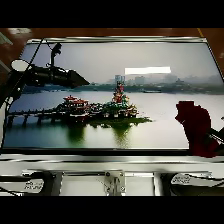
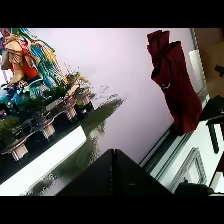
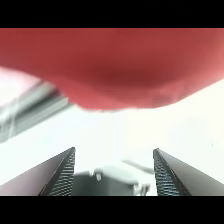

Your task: Fold the shirts.

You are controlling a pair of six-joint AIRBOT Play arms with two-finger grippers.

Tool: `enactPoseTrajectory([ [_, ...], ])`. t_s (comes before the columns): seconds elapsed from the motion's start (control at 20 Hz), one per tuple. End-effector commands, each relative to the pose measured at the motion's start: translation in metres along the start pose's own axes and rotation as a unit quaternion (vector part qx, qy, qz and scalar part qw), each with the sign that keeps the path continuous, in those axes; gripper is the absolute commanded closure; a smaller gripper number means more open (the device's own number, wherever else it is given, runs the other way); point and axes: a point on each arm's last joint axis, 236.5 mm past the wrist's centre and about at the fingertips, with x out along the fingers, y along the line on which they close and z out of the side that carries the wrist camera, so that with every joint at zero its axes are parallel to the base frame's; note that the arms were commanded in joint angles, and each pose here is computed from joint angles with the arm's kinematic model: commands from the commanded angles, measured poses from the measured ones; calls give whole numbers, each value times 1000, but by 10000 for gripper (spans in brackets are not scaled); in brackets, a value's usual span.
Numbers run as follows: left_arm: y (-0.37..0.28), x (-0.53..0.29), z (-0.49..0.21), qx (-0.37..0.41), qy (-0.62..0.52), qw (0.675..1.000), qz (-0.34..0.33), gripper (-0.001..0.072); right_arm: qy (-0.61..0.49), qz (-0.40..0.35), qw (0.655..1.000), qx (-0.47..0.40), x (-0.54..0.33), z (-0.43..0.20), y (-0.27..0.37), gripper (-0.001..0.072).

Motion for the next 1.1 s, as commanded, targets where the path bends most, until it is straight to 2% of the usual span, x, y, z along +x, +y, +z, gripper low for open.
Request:
enactPoseTrajectory([
  [0.0, 6, 3, -7, 11, 16, 1000, 23, 680, -17, -31, 999, 7, -31, -8, -14, 109],
  [0.05, 15, 5, -14, 14, 34, 998, 57, 680, -60, -48, 997, 14, -53, 0, -19, 111],
  [0.15, 46, 2, -27, 40, 77, 982, 169, 680, -186, -68, 980, 6, -113, 26, -15, 111],
  [0.3, 91, -27, -18, 54, 80, 929, 357, 679, -394, -36, 916, -57, -208, 56, 58, 110],
  [0.35, 99, -37, -14, 57, 76, 912, 399, 670, -428, -17, 899, -92, -223, 55, 93, 111],
  [0.4, 101, -42, -16, 70, 87, 900, 422, 474, -433, -15, 892, -127, -224, 52, 122, 110],
  [0.45, 100, -41, -24, 72, 103, 896, 426, 91, -423, -16, 894, -146, -217, 50, 142, 109],
  [0.5, 98, -40, -32, 69, 119, 894, 426, 4, -405, -12, 902, -146, -207, 50, 155, 57],
  [0.55, 97, -40, -39, 65, 133, 892, 426, 3, -381, -7, 913, -146, -194, 48, 164, 34],
  [0.7, 99, -44, -41, 61, 138, 891, 428, 3, -318, -14, 933, -166, -164, 39, 182, 35],
  [1.05, 101, -45, -39, 59, 134, 891, 429, 3, -313, -13, 930, -191, -160, 32, 201, 35],
])
